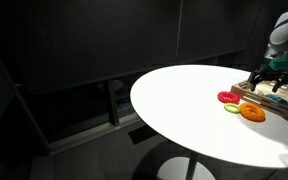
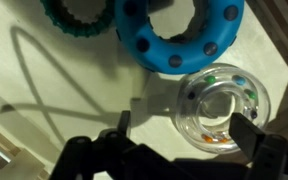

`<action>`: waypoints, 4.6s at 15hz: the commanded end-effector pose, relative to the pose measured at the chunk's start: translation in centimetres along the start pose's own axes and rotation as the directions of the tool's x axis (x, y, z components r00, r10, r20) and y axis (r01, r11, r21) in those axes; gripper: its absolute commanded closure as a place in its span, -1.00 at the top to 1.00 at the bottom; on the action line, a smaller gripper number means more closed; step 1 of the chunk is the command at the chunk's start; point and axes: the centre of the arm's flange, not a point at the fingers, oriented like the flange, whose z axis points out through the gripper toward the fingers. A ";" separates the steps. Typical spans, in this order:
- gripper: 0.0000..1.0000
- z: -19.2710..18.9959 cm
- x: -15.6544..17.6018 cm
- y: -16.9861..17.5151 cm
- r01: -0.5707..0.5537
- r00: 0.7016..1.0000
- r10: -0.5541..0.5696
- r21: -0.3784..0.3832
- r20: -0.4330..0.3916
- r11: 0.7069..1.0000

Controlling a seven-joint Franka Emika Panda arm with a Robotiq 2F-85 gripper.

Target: Pick up the clear ring and put it on the table

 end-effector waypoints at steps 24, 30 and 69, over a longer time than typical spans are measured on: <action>-0.81 -6.4 -2.0 -1.9 0.030 0.999 -0.028 0.078 -0.026 0.997; -0.81 -8.3 -4.7 -4.8 0.107 0.994 -0.104 0.095 -0.033 0.990; 1.00 -13.4 -10.2 -3.6 0.378 0.924 -0.381 0.066 0.045 0.924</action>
